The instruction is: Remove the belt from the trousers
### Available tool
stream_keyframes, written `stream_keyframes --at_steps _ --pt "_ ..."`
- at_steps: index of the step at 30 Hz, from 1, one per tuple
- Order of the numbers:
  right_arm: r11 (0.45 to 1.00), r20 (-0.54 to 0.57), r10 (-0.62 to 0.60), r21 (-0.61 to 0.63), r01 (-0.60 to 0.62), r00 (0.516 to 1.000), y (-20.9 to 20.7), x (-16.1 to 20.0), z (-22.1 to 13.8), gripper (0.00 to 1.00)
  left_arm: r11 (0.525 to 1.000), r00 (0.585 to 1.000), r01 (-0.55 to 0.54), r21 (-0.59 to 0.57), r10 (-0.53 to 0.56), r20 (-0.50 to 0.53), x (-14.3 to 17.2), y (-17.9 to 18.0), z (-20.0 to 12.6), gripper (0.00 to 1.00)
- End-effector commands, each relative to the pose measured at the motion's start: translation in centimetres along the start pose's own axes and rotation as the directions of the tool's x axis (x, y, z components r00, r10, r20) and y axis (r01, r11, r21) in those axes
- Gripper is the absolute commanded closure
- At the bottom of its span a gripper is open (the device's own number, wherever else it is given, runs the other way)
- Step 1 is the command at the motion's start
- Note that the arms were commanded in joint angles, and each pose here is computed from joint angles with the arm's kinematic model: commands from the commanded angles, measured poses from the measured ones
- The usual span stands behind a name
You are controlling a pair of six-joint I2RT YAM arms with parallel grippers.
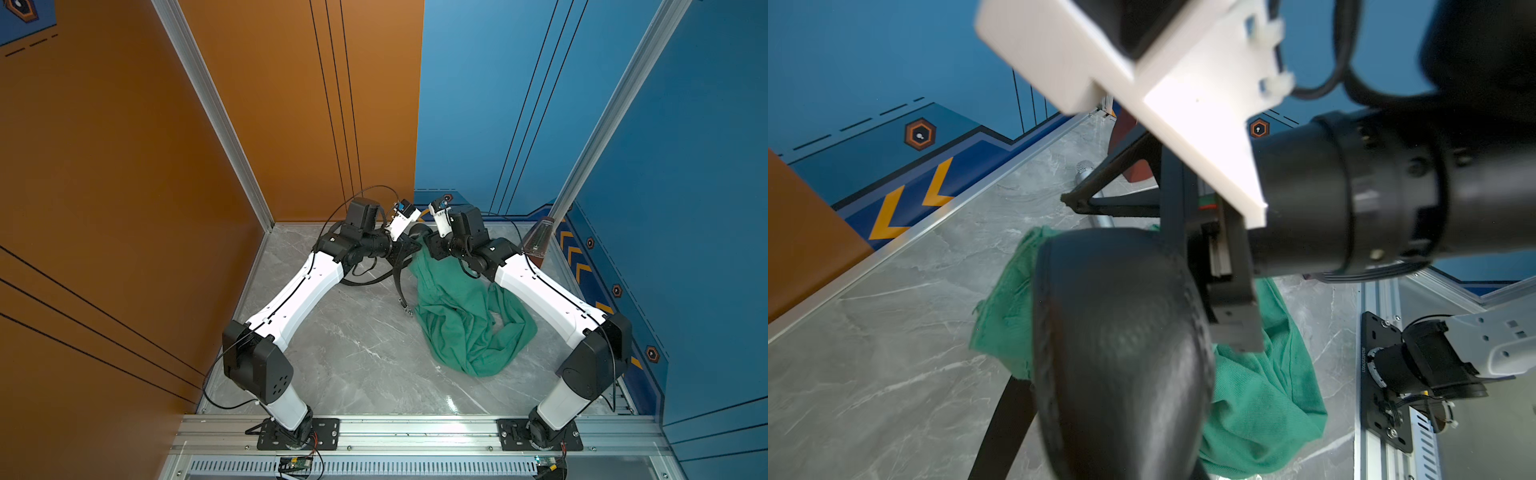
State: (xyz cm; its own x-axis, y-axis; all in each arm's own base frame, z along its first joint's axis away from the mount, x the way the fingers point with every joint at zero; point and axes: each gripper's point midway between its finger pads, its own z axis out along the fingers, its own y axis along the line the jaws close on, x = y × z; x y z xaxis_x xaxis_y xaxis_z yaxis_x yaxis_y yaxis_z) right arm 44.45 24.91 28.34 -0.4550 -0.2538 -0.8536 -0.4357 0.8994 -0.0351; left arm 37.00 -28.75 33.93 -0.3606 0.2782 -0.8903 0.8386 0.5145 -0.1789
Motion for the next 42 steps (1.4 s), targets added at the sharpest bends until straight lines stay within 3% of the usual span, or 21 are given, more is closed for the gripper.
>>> stream_keyframes --at_steps 1,6,10,13,16,20,23,27,29,33,36,38,42 --pt "0.994 -0.065 0.096 0.054 -0.092 0.993 -2.4 2.9 2.8 0.37 0.987 0.945 -0.128 -0.101 0.152 0.290 -10.3 -3.2 -10.9 1.00" --pt "0.983 -0.175 0.179 0.068 -0.170 0.968 -3.3 7.3 6.6 0.37 0.959 0.828 -0.158 -0.234 0.258 0.498 -17.0 -6.3 -22.8 1.00" --pt "0.979 -0.232 0.204 0.076 -0.191 0.951 -3.6 9.7 8.4 0.37 0.900 0.753 -0.116 -0.420 0.356 0.554 -18.4 -6.6 -30.5 1.00" --pt "0.977 -0.269 0.211 0.070 -0.199 0.940 -3.8 11.1 9.5 0.36 0.843 0.773 -0.064 -0.534 0.381 0.507 -17.0 -4.8 -32.1 1.00" --pt "0.975 -0.311 0.221 0.059 -0.213 0.924 -4.2 12.2 10.6 0.36 0.811 0.808 0.008 -0.585 0.340 0.481 -14.9 -2.3 -32.3 1.00" --pt "0.968 -0.371 0.249 0.062 -0.243 0.895 -5.2 13.8 11.9 0.36 0.751 0.801 0.069 -0.657 0.351 0.485 -14.5 -1.6 -34.5 1.00" --pt "0.959 -0.393 0.275 0.048 -0.280 0.877 -5.4 14.5 12.7 0.47 0.804 0.824 0.048 -0.592 0.304 0.479 -13.8 -1.2 -32.1 1.00" --pt "0.966 -0.302 0.258 0.061 -0.251 0.918 -5.6 10.8 11.0 0.87 0.903 0.913 0.017 -0.429 0.161 0.374 -9.3 1.4 -23.8 1.00" --pt "0.973 -0.245 0.232 0.070 -0.221 0.941 -5.7 8.5 9.7 0.95 0.927 0.949 0.011 -0.375 0.108 0.296 -6.5 2.6 -19.5 1.00" --pt "0.979 -0.136 0.198 0.066 -0.191 0.971 -5.6 3.8 6.9 0.99 0.940 0.989 -0.082 -0.332 0.118 0.088 -1.2 2.9 -10.9 1.00" --pt "0.981 -0.073 0.185 0.080 -0.179 0.980 -5.9 1.3 5.1 1.00 0.943 0.994 -0.110 -0.316 0.110 -0.015 1.7 3.7 -7.2 0.98" --pt "0.979 -0.040 0.184 0.099 -0.180 0.982 -6.4 0.2 4.0 1.00 0.938 0.992 -0.126 -0.322 0.110 -0.068 3.3 4.6 -6.0 0.94" --pt "0.981 -0.005 0.135 0.143 -0.133 0.991 -7.4 -1.1 2.6 1.00 0.920 0.984 -0.156 -0.360 0.113 -0.138 5.9 5.9 -6.0 0.76"
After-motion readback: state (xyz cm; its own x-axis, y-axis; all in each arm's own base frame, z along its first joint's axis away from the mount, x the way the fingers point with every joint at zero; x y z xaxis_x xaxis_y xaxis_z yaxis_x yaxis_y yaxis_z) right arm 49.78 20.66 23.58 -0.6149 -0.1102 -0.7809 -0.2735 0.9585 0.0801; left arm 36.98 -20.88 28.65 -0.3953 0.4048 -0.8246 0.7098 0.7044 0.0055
